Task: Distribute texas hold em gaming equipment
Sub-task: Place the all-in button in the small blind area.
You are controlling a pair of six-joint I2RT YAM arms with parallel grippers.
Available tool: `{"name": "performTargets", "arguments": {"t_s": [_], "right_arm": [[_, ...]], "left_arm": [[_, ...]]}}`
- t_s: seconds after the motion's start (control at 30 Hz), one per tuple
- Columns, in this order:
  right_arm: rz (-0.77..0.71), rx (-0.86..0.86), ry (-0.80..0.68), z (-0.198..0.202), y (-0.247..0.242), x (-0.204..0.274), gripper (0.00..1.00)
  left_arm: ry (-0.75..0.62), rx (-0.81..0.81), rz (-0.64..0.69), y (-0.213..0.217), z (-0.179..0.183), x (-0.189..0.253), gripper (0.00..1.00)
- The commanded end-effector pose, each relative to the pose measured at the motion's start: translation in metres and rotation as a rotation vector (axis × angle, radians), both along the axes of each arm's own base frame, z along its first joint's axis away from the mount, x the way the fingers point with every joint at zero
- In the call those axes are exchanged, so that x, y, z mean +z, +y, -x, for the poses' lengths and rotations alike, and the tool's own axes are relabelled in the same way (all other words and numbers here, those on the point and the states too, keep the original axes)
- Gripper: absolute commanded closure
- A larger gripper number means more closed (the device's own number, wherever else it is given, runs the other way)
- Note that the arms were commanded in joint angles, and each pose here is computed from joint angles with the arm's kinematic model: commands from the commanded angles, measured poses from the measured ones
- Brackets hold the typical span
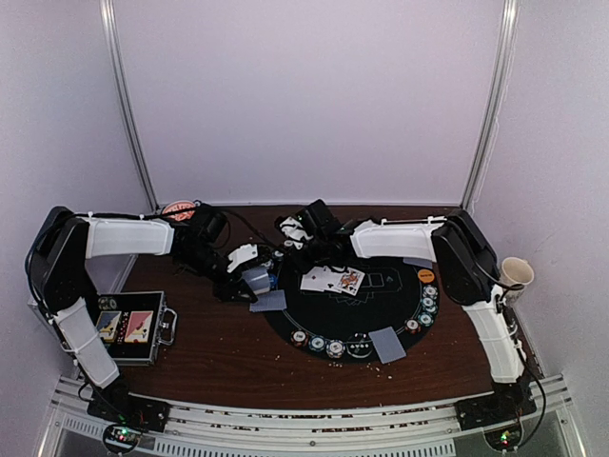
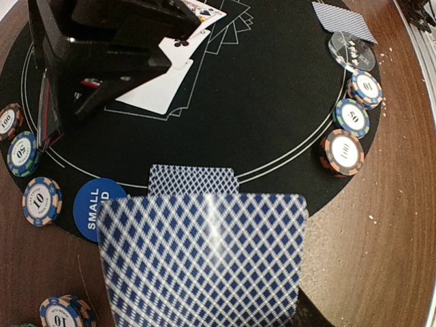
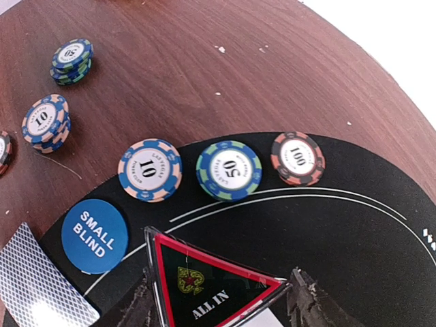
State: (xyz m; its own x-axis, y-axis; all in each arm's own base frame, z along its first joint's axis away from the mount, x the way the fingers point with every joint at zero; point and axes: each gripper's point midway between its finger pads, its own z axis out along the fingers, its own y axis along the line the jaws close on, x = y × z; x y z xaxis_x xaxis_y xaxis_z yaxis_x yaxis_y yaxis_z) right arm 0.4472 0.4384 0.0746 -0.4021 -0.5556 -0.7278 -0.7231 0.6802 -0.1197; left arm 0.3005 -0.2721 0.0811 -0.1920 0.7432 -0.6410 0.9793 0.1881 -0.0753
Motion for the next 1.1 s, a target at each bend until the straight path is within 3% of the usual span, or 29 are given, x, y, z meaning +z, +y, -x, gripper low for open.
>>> {"name": "performTargets", "arguments": {"t_s": [0.0,0.87,1.07], "right_arm": [[-0.003,0.024,-0.020,0.000,0.012,0.004,0.48],[0.022,0.048,0.014,0.005,0.025,-0.025,0.44],[0.010,0.057,0.027,0.009,0.029,-0.021,0.32]], "left_arm": [[-0.041,-0.013,0.038,-0.005,-0.005,0.015,0.52],[-0.039,-0.013,0.038,-0.005,-0.005,0.014,0.52],[-0.039,-0.012,0.037,-0.005,-0.005,0.014,0.52]]}}
